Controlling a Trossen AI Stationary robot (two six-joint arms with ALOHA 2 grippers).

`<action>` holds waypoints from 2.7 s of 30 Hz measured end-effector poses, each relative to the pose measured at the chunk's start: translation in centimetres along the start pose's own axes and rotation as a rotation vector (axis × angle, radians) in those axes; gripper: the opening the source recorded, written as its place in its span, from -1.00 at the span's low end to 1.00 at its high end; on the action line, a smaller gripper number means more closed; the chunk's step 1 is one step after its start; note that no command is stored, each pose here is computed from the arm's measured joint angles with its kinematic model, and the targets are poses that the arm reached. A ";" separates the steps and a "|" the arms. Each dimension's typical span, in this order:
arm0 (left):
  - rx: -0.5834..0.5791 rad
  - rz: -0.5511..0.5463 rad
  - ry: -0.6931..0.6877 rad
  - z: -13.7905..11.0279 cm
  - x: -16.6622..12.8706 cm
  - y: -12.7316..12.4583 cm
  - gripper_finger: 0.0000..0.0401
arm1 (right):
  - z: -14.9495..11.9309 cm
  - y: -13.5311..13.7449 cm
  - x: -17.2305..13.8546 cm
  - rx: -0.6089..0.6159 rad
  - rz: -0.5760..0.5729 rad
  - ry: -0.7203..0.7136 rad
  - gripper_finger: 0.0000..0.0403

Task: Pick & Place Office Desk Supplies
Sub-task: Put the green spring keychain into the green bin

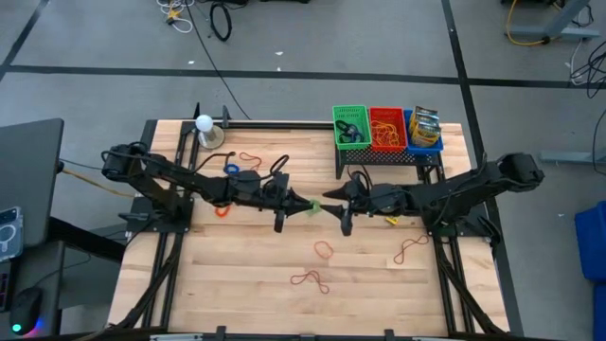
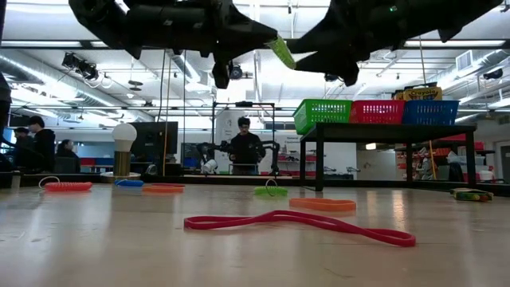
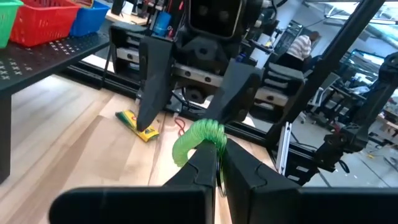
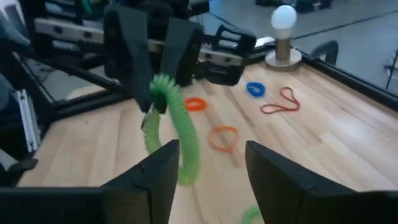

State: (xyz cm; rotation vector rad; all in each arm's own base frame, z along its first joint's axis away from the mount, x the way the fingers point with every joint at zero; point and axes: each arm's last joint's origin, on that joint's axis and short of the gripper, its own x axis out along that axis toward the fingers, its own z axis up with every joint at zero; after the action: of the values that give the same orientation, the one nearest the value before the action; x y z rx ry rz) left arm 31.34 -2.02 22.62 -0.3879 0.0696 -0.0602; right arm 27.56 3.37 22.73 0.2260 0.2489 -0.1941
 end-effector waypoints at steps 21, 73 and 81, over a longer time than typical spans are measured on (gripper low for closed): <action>0.006 -0.006 -0.007 0.1 0.0 0.0 -0.92 | 0.0 -0.2 2.7 0.043 0.114 0.012 -0.50; -0.044 0.414 -0.095 -2.2 -3.4 5.0 -0.95 | 12.6 -20.5 -0.7 0.172 -0.821 0.512 -0.82; -0.064 0.423 -0.102 -2.2 -3.4 5.0 -0.95 | 12.1 -21.1 0.4 0.178 -0.824 0.517 -0.62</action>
State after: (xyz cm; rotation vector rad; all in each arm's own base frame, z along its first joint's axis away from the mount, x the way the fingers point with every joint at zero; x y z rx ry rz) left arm 27.98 2.05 18.84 -0.4325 0.0521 0.3798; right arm 26.00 -19.83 29.89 0.3405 0.8381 -0.9828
